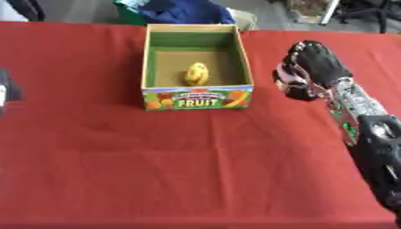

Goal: Pick up objects on the table and place them in the box.

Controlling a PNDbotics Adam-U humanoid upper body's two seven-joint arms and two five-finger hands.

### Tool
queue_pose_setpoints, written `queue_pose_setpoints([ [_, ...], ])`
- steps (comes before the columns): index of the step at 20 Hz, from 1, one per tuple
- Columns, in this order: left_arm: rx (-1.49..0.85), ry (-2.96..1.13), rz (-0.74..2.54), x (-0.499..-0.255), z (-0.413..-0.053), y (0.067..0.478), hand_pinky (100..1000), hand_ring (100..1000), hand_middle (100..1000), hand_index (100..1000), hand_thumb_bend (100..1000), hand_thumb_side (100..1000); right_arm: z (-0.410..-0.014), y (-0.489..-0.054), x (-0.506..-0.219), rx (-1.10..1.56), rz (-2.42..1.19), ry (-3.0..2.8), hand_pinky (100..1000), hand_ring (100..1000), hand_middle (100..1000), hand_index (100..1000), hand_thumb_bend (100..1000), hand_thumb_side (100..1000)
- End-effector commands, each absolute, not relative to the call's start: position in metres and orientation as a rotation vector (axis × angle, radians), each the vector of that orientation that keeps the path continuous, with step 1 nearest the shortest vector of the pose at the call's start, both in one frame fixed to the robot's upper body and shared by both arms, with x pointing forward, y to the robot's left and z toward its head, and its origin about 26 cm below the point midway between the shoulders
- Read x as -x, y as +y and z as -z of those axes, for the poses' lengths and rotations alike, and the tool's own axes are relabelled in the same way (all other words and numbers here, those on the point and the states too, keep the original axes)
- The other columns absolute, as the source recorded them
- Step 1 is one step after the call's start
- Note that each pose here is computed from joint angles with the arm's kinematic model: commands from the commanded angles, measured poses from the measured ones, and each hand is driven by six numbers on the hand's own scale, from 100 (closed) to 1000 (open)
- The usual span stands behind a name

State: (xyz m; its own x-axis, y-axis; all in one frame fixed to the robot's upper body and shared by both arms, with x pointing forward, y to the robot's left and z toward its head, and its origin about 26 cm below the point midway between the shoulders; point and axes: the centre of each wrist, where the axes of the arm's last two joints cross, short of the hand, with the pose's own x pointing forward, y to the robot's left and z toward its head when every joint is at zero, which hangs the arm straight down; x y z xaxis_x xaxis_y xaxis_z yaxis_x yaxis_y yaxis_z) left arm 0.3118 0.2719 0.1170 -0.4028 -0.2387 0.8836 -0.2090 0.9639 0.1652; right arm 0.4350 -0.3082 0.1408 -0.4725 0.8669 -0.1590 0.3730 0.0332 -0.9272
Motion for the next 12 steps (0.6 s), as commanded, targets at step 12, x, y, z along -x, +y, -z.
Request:
queue_pose_setpoints([
  [12,-0.325,-2.028,0.038,-0.312,-0.125,0.273,621,582,546,669,272,535,-0.228,-0.246,-0.463,1.253,-1.363,-2.131,691,443,170,223,100,105],
])
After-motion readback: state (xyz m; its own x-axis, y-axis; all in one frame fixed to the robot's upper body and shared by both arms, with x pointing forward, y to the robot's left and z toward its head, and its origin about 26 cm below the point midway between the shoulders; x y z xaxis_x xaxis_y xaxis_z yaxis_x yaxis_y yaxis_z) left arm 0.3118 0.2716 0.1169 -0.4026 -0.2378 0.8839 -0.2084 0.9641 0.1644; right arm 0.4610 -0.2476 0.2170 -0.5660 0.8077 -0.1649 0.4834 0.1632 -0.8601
